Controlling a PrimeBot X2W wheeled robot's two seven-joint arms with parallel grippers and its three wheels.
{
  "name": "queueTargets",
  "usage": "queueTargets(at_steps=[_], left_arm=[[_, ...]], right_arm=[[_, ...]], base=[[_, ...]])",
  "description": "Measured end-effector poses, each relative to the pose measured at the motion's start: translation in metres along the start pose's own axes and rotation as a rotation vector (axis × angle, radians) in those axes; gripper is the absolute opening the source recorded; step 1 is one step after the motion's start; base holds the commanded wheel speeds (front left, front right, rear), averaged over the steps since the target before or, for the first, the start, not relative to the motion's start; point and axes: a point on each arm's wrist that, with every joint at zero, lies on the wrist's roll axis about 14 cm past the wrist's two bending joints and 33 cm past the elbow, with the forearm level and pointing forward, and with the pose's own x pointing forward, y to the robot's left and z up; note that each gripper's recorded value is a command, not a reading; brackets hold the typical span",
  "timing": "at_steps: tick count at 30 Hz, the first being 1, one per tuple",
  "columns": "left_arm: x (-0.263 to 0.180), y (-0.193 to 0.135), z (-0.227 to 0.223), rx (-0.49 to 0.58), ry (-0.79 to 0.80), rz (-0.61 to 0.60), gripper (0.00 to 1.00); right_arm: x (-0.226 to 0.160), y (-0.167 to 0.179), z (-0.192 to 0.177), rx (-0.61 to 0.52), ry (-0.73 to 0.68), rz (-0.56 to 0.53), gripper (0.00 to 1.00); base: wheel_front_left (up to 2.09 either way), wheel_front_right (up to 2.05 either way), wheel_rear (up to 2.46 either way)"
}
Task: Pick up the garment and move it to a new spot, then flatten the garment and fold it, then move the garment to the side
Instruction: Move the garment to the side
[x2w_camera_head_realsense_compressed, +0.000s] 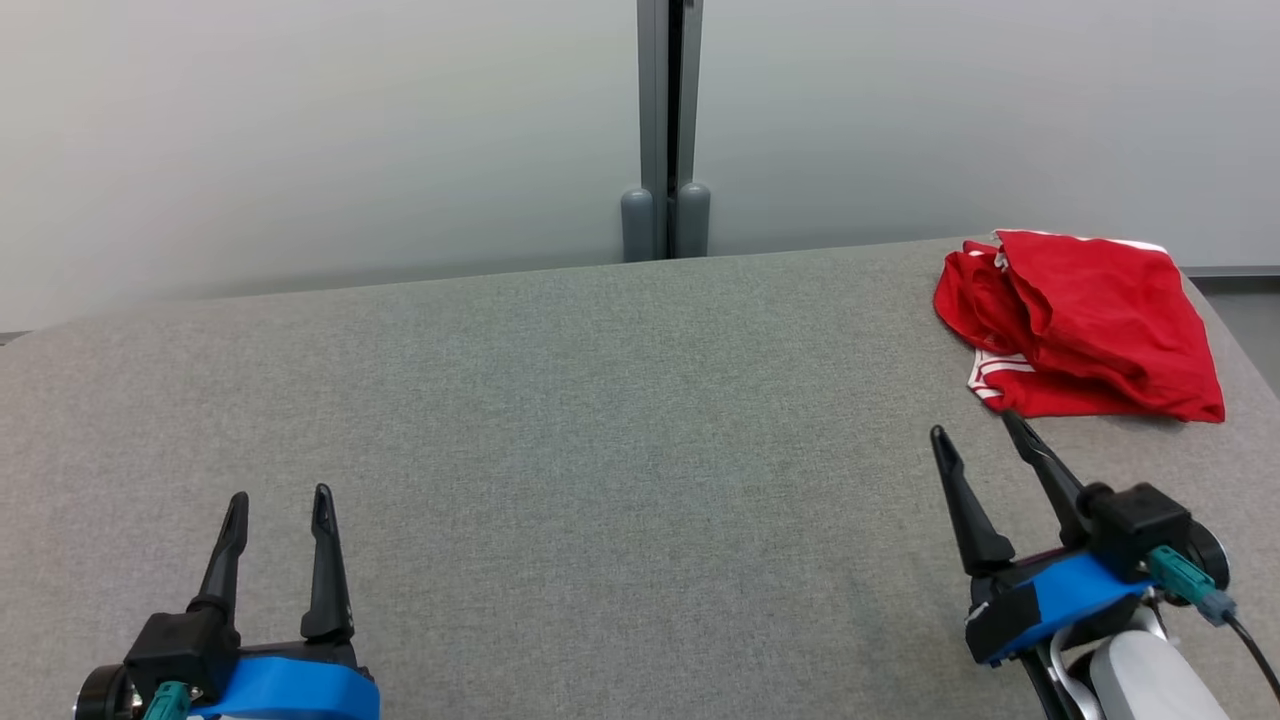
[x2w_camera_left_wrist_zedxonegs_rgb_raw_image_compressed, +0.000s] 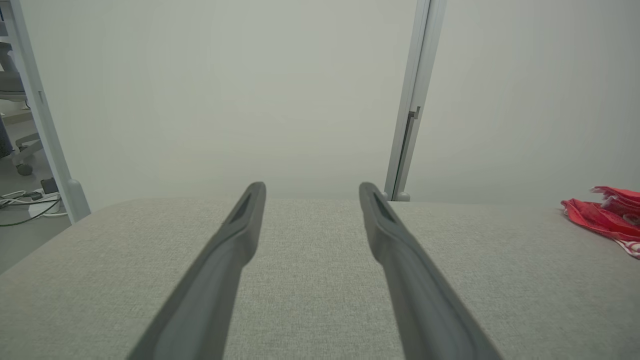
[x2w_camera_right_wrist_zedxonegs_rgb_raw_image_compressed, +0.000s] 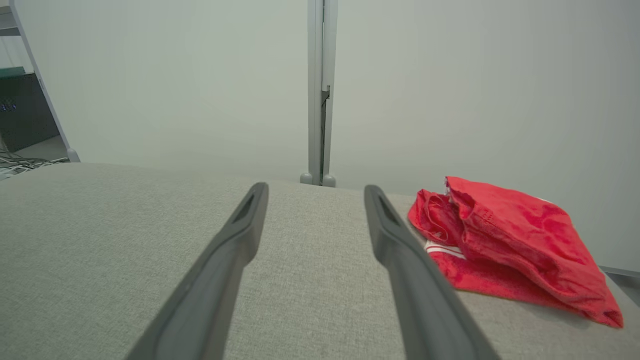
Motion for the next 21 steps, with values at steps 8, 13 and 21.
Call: queueTargets(at_steps=[8, 13, 21], left_arm=[[-0.006, 0.003, -0.004, -0.002, 0.016, 0.010, 1.00], [-0.008, 0.006, -0.008, 0.003, 0.029, 0.020, 1.00], [-0.007, 0.010, -0.007, 0.002, 0.028, 0.034, 1.00]], right_arm=[[-0.017, -0.016, 0.001, 0.049, -0.025, -0.100, 1.00], [-0.021, -0.022, 0.004, 0.062, -0.040, -0.145, 1.00], [-0.026, -0.022, 0.004, 0.081, -0.052, -0.180, 1.00]], base=[[0.00, 0.00, 0.00], [0.00, 0.00, 0.00], [0.00, 0.00, 0.00]])
